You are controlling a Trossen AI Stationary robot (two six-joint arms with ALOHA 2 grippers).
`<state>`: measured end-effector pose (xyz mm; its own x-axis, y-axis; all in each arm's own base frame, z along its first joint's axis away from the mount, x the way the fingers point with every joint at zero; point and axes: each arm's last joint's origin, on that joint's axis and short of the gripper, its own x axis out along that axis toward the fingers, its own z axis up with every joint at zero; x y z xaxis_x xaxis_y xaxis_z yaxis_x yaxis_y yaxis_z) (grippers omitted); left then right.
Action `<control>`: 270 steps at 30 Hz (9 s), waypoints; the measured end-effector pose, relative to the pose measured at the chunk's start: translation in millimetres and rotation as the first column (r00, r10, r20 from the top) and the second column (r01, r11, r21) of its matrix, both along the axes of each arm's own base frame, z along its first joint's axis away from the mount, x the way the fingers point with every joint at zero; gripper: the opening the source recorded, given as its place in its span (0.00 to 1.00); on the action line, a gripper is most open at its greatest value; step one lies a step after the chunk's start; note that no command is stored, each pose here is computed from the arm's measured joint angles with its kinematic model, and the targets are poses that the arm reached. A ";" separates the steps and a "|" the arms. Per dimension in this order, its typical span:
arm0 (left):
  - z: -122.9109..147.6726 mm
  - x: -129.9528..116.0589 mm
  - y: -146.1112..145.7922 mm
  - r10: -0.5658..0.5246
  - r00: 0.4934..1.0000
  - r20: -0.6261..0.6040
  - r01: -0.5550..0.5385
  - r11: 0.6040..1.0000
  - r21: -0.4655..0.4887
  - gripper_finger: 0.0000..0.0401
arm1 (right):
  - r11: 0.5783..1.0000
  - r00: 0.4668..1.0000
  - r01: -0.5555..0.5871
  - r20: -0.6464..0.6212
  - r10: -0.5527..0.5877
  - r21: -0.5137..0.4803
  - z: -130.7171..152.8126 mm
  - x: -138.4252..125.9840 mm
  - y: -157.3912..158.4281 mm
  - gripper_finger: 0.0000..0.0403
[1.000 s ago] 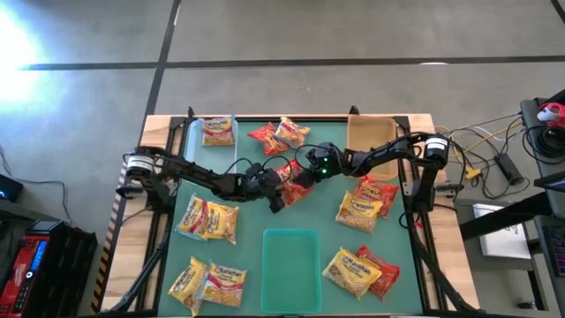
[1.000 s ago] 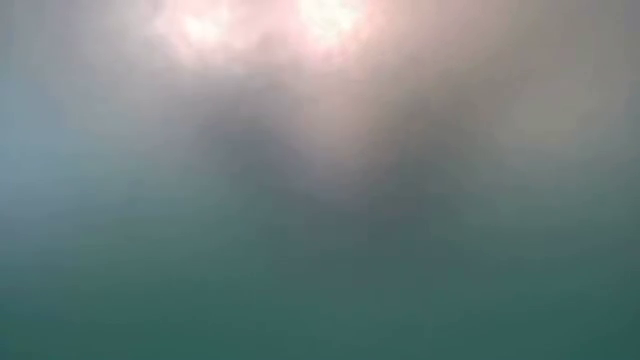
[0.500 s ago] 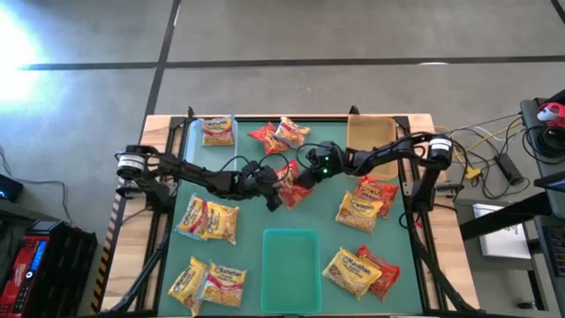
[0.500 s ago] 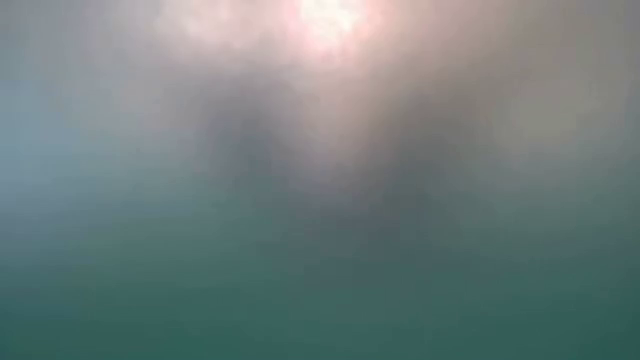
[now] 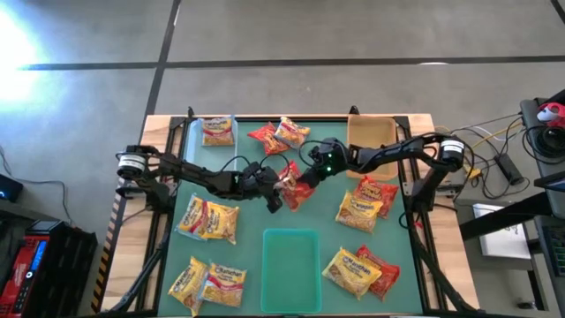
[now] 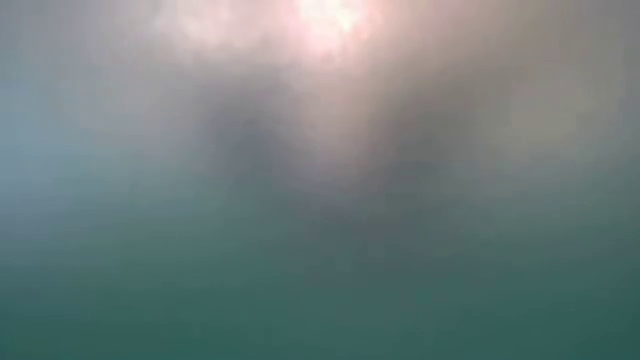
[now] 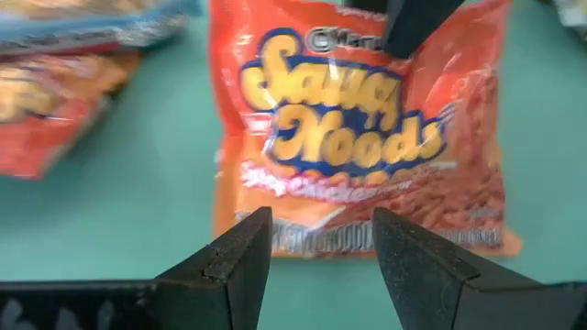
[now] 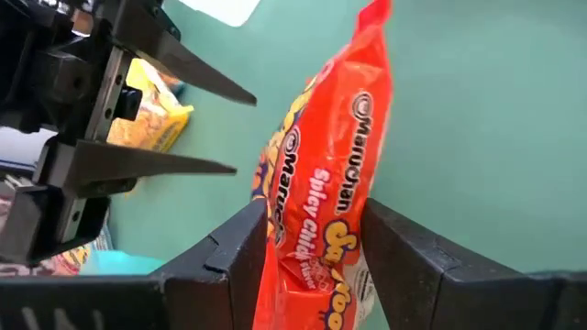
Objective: Sort Maruchan noodles
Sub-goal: Put the red noodle pack into the orange bin, then put the yellow noodle pack into the green bin
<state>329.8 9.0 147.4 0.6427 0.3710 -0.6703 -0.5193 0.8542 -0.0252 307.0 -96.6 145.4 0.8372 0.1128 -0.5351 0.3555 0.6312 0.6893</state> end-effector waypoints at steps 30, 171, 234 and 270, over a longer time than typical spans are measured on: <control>-35.7 4.2 -0.9 -0.026 0.994 -0.111 0.023 0.999 -0.022 0.43 | 0.998 0.999 -0.037 -0.010 0.038 0.050 3.7 8.1 1.1 0.60; -2.0 -0.4 6.3 0.173 0.985 0.024 -0.175 0.972 0.154 0.43 | 0.429 0.493 -0.705 -0.825 -0.277 -0.565 127.1 -143.3 -20.8 0.17; -5.1 -2.8 10.7 0.174 0.985 0.008 -0.172 0.969 0.175 0.43 | 0.448 0.091 -0.888 -0.995 -0.051 -0.104 129.3 -98.1 -118.3 0.17; -6.1 -2.9 9.9 0.151 0.988 0.002 -0.150 0.977 0.152 0.43 | 0.883 0.492 -0.184 -0.818 -0.297 -0.431 125.0 -82.8 -137.6 0.17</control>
<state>326.8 18.9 141.3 0.5656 0.5609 -0.6046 -0.6420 0.7596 0.1041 224.2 -234.2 270.4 -0.0641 -0.3432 -0.9371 0.6451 0.7022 -0.3013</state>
